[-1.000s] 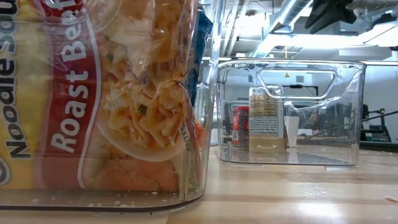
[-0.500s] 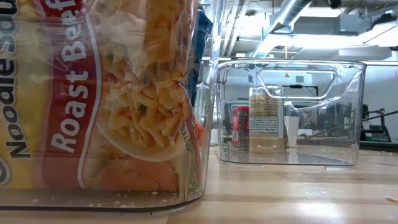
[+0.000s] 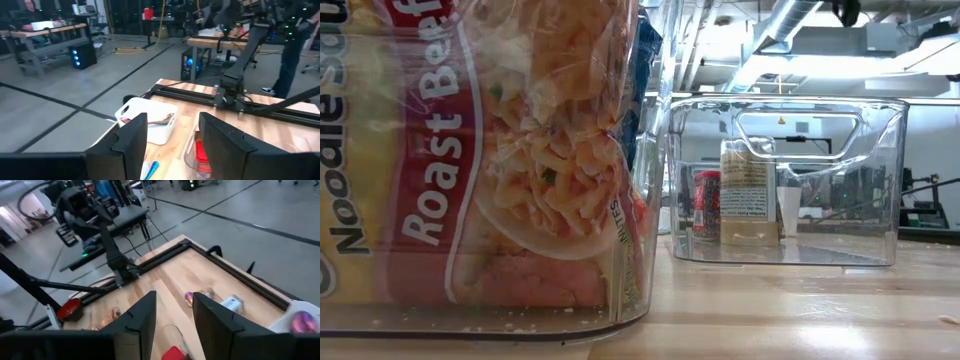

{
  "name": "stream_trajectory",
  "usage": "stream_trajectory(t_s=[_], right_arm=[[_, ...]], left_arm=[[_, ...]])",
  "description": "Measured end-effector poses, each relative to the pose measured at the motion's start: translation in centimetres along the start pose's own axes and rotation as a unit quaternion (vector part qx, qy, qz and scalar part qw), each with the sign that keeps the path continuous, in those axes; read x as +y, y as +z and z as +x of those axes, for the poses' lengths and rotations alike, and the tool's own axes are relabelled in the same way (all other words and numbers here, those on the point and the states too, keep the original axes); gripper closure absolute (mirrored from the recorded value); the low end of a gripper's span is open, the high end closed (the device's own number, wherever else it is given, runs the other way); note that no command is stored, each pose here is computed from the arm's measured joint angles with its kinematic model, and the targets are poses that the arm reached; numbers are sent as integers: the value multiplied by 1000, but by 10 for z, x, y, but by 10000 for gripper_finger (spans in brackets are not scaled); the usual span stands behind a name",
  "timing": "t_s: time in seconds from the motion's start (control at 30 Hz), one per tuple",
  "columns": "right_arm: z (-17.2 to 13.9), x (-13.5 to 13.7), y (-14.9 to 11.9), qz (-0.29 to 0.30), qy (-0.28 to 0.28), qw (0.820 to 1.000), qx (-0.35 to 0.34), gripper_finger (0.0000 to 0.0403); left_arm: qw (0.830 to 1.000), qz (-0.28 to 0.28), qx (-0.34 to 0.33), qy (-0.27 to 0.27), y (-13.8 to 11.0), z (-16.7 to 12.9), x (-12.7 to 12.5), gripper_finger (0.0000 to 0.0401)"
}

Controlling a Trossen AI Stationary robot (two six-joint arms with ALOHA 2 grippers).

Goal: Pick & Place Food Item
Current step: Put the brown seasoning bottle into the right transparent bin

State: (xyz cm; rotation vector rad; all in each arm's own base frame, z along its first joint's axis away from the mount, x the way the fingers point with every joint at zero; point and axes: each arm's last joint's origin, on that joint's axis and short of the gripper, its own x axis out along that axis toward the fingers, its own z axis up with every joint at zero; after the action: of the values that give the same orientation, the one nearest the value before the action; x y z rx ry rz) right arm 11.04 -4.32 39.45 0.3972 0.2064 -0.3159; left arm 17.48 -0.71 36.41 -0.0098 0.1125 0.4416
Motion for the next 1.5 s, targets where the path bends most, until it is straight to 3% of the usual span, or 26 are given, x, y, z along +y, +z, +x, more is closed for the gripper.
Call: stream_trajectory(t_s=[0.3,0.97,1.2,1.5], right_arm=[[9,-2,0,-1,0,1000,-6,280],[27,-8,16,-3,-21,999,-32,281],[37,-8,22,-14,-24,999,-20,281],[32,-5,30,-17,-20,999,-31,281]], left_arm=[[999,-23,-36,29,8,4,10,219],[996,-30,-36,76,8,24,32,219],[993,-45,-89,68,15,47,37,219],[993,23,-74,87,33,95,48,219]])
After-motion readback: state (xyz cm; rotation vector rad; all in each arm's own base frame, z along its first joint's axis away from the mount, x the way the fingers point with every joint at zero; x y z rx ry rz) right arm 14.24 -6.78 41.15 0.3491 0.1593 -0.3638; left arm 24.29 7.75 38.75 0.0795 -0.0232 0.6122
